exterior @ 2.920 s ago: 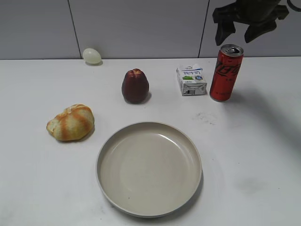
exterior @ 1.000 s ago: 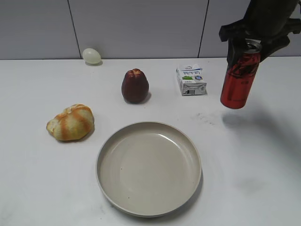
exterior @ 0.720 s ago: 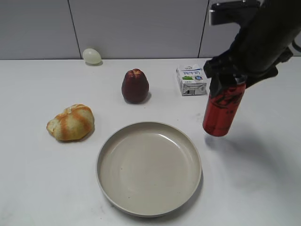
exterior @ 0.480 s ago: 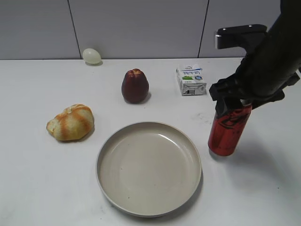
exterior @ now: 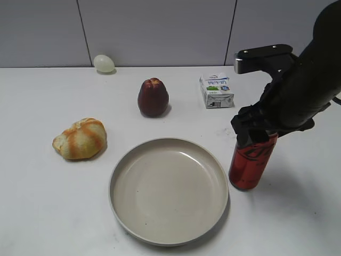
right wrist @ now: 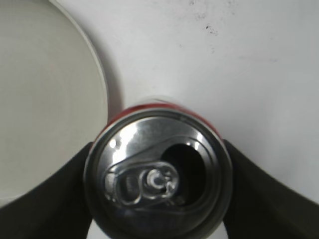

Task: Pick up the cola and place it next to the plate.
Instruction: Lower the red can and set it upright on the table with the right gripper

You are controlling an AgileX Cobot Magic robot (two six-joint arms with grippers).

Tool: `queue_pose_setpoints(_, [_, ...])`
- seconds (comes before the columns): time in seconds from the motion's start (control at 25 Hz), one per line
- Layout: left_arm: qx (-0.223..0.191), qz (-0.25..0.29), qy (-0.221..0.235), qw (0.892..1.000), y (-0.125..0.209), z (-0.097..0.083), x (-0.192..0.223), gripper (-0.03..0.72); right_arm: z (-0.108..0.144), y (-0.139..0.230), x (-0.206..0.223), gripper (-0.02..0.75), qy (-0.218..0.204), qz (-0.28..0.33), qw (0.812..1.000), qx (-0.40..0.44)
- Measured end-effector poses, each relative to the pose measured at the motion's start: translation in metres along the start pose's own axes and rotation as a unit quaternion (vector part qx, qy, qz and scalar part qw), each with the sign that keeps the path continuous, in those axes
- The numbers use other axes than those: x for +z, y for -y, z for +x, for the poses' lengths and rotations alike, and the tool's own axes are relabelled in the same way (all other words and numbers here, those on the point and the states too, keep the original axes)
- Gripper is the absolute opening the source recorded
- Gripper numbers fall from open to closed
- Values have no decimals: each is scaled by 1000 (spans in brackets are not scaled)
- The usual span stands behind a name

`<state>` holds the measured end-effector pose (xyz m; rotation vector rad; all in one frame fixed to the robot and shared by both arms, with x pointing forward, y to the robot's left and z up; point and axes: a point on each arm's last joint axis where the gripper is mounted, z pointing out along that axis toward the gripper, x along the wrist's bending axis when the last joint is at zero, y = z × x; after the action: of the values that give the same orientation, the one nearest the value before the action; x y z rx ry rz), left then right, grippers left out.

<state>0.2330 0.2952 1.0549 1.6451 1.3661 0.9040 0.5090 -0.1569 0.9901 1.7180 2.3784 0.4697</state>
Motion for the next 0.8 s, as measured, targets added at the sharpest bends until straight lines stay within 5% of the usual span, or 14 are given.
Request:
queue_pose_setpoints(0.12, [0,0,0,1000,0,0,0,232,0,0,0,536,-1,0,1000,0])
queue_pose_setpoints(0.28, [0,0,0,1000,0,0,0,232,2,0,0,646,-13,2,1000,14])
queue_pose_setpoints(0.48, [0,0,0,1000,0,0,0,232,0,-13,-10,653,-19,-18,999,28])
queue_pose_setpoints(0.8, [0,0,0,1000,0,0,0,234,-60,-69,-41,652,12,-27,994,101])
